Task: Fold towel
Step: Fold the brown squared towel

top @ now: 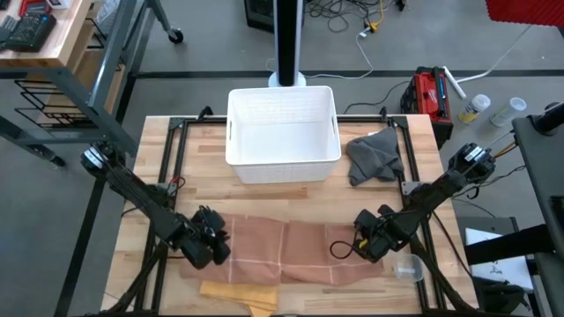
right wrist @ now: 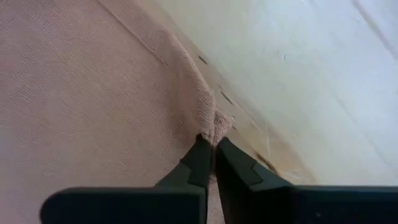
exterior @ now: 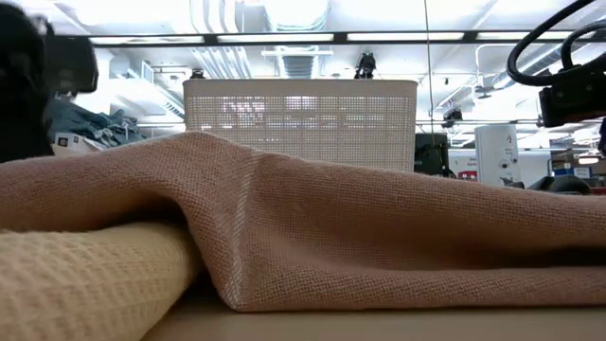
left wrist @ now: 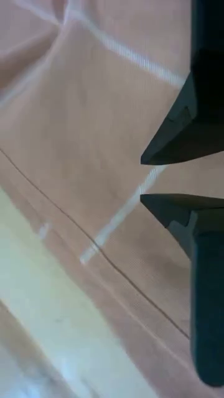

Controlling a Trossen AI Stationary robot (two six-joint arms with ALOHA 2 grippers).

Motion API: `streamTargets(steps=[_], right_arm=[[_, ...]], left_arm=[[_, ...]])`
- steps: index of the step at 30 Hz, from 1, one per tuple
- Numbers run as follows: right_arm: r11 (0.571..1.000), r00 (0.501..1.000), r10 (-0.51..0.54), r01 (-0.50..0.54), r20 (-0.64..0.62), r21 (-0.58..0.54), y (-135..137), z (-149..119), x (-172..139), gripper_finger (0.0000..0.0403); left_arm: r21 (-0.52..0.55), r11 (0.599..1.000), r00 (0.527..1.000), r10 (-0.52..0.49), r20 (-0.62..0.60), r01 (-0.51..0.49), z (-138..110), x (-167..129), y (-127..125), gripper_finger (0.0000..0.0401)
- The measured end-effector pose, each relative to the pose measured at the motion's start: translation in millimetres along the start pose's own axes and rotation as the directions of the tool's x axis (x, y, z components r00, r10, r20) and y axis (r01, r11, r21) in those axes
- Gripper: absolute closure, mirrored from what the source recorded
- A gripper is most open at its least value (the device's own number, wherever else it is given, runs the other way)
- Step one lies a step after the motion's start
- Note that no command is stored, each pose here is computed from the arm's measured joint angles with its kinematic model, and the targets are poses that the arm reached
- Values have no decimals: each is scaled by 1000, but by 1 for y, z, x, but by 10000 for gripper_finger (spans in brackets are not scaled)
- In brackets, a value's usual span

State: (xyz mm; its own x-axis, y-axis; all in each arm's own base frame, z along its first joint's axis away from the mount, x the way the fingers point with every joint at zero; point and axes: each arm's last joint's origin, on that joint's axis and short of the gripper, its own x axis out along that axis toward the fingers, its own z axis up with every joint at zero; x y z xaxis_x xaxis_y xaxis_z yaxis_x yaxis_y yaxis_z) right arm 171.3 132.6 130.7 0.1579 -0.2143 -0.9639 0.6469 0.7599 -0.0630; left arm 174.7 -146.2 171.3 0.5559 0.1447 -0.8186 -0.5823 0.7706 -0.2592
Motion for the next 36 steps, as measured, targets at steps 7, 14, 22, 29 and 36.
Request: streamTargets(steps=[7,14,22,29,36], right_arm=[[1000,998,2,-1,57,-27,10,0,-18,400],[997,983,52,-41,176,-65,23,-4,-38,401],[998,948,55,-45,312,-39,26,-1,-43,402],[999,934,46,-41,354,-23,25,0,-42,403],[999,931,52,-47,360,-21,26,1,-42,403]], left_arm=[[-5,982,982,187,-22,-187,15,-30,-5,326],[-88,908,912,409,-15,-409,1,-23,18,326],[-243,770,807,559,-191,-590,-25,3,47,325],[-262,725,771,592,-236,-637,-29,6,55,298],[-274,660,713,616,-335,-699,-33,4,60,270]])
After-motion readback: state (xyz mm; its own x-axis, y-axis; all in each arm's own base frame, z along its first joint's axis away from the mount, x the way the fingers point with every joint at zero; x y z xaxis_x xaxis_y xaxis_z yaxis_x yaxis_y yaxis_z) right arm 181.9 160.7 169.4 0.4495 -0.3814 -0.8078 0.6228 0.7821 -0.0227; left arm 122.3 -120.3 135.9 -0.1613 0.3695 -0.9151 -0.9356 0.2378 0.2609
